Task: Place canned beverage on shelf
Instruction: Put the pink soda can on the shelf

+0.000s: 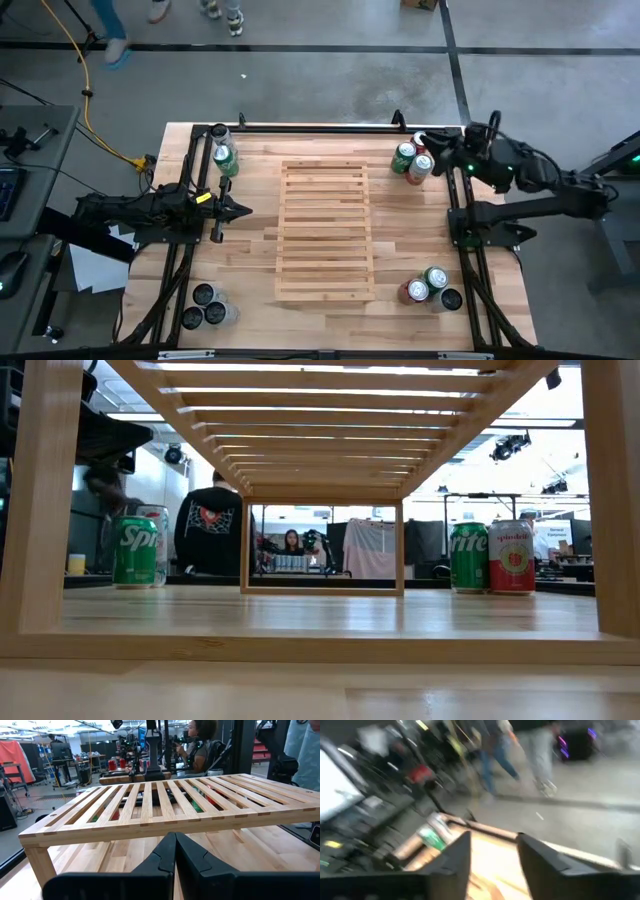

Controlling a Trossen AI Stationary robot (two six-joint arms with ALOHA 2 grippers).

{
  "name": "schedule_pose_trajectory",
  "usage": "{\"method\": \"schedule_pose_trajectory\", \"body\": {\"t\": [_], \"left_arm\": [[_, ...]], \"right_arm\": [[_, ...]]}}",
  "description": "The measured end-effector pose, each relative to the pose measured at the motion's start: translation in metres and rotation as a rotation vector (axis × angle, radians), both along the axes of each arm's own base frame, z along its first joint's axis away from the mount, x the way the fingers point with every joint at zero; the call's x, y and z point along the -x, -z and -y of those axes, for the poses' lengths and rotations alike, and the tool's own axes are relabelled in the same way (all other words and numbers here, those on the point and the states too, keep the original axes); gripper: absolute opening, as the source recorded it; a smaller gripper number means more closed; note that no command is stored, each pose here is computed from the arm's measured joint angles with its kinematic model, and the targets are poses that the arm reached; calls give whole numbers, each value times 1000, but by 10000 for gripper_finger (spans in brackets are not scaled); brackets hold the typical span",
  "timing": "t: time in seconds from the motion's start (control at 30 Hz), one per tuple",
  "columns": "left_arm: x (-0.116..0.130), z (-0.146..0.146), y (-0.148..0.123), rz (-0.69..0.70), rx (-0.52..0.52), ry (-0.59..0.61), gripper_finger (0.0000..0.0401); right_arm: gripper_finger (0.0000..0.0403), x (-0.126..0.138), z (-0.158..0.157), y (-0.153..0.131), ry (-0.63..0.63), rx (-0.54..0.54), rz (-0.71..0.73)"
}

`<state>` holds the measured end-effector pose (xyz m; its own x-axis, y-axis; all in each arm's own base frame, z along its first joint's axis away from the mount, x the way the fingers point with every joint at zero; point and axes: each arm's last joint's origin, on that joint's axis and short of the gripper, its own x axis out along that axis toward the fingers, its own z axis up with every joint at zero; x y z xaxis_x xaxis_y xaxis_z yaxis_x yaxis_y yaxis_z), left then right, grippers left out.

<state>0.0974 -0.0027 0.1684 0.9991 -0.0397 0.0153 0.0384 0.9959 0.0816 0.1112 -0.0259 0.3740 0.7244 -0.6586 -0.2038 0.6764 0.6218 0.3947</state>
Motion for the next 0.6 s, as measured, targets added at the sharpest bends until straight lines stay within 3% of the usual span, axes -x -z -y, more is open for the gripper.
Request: {"method": "schedule_pose_trajectory", "body": {"t": [0.13, 0.27, 0.37, 0.6], "left_arm": [[0, 0, 0, 0, 0, 0, 0], [0, 0, 0, 0, 0, 0, 0], [0, 0, 0, 0, 0, 0, 0], [0, 0, 0, 0, 0, 0, 0]], "right_arm": [[243, 1, 7, 4, 119, -161, -171], [297, 0, 15, 23, 240, -329, -322], [312, -4, 21, 43, 293, -430, -401], [314, -17, 42, 85, 395, -530, -525]]}}
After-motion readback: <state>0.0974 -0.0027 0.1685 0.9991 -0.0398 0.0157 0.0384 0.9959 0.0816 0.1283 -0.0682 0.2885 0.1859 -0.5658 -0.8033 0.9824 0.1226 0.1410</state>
